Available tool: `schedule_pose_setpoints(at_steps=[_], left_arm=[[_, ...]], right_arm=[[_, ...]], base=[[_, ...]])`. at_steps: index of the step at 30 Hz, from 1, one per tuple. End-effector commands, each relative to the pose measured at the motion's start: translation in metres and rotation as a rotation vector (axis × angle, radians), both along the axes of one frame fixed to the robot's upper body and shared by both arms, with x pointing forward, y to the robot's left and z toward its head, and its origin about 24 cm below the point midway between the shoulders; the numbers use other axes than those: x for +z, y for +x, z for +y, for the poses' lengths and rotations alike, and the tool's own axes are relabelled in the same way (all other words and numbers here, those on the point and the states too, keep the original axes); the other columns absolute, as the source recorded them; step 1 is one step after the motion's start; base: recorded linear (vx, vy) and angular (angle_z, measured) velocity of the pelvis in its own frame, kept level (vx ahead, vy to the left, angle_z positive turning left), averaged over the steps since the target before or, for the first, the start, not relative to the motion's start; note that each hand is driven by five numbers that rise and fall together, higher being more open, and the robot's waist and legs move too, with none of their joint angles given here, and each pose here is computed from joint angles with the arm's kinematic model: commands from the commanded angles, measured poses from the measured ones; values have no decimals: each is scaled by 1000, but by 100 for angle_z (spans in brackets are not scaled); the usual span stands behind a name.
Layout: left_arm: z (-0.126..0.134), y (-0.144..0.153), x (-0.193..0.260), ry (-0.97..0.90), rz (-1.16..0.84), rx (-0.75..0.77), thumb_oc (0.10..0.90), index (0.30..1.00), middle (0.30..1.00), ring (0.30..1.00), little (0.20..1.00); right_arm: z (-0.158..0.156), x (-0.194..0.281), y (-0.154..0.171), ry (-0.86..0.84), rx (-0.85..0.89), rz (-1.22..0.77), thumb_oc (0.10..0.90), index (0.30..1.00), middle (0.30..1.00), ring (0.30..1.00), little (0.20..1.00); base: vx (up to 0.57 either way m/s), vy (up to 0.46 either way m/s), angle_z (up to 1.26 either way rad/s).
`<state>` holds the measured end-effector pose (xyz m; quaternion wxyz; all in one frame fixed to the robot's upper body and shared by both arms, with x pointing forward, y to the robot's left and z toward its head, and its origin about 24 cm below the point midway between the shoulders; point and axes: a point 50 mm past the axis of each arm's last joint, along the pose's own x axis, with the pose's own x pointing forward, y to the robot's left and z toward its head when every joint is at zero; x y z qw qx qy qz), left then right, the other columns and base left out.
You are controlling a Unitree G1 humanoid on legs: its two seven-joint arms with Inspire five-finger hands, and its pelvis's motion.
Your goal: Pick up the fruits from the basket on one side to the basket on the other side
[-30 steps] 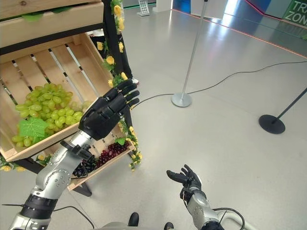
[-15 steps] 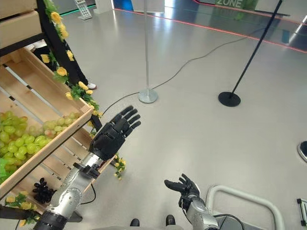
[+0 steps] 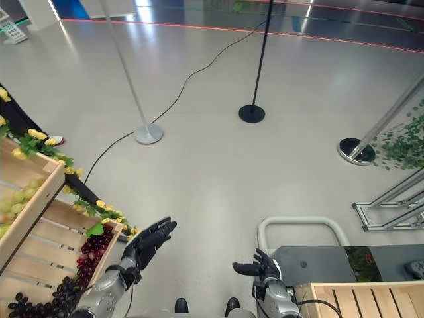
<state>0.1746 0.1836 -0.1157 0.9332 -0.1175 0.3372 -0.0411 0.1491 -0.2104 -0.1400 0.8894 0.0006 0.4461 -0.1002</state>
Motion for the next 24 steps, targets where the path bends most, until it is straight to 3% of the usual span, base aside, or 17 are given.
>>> schedule_pose_setpoints(at_steps=[1,7,14,18,24], left_arm=[[-18,33,14,13,-114,-84,800,900,900,900,900],[-26,3,-12,-4,14,-75,800,900,900,900,900],[-20,-32,-32,65,185,-57,800,900,900,900,900],[-9,-49,-41,194,291,-57,800,900,900,900,900],[-3,-54,-43,180,322,10,800,900,900,900,900]], right_arm=[[9,10,25,-5,102,-100,800,900,900,900,900],[16,-8,-6,-37,209,36,800,900,900,900,900],[24,-14,-16,-63,330,109,800,900,900,900,900],[25,-16,-19,-60,374,131,800,900,900,900,900],[29,-17,-21,-70,414,139,800,900,900,900,900]], base=[[28,-18,-4],[49,-36,-6],[39,-27,-2],[33,-3,0],[30,1,0]])
